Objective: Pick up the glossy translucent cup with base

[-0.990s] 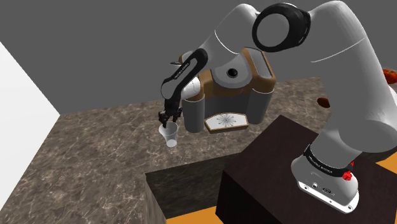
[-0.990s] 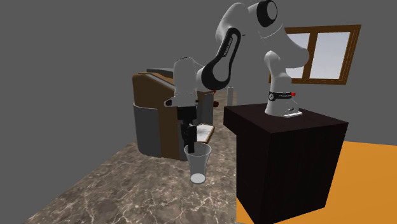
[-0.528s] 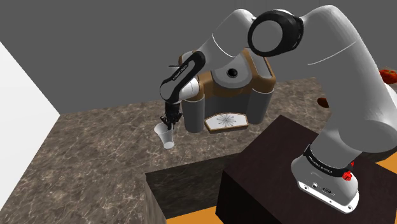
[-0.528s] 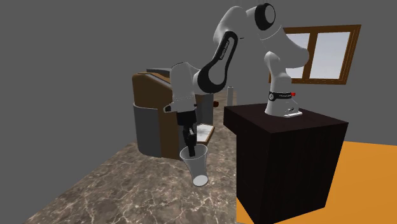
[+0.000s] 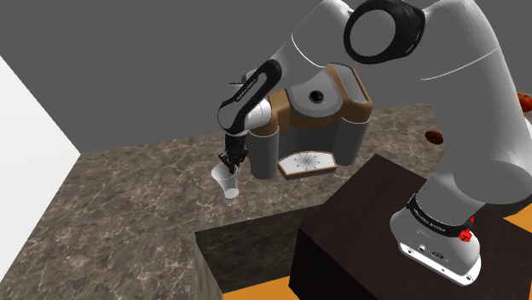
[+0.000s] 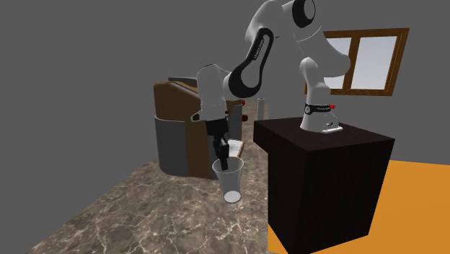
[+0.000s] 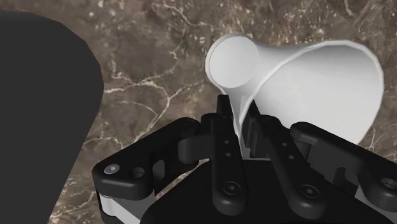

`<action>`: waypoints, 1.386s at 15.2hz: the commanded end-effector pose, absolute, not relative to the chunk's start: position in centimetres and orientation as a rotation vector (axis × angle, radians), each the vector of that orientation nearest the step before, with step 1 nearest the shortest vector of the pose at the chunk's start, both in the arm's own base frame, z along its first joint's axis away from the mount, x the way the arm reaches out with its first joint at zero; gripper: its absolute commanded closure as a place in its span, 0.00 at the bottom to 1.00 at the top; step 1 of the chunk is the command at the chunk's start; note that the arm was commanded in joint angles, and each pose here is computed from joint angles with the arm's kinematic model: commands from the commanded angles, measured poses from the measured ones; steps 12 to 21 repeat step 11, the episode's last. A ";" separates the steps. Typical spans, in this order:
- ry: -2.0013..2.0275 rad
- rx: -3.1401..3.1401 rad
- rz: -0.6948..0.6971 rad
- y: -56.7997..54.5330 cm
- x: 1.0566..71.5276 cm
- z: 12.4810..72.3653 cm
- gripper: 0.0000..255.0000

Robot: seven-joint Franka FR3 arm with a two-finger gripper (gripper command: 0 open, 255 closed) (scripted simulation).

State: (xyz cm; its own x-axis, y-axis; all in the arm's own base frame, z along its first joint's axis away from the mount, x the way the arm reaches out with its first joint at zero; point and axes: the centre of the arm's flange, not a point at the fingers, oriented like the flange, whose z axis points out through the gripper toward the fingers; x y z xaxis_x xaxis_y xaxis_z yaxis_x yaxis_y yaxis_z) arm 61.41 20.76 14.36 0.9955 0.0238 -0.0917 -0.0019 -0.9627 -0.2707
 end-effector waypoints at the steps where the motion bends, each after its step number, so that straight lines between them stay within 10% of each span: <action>1: 0.003 -2.868 0.122 19.9 61.8 15.7 1.00; 21: 0.003 -2.868 0.122 19.9 61.8 20.0 1.00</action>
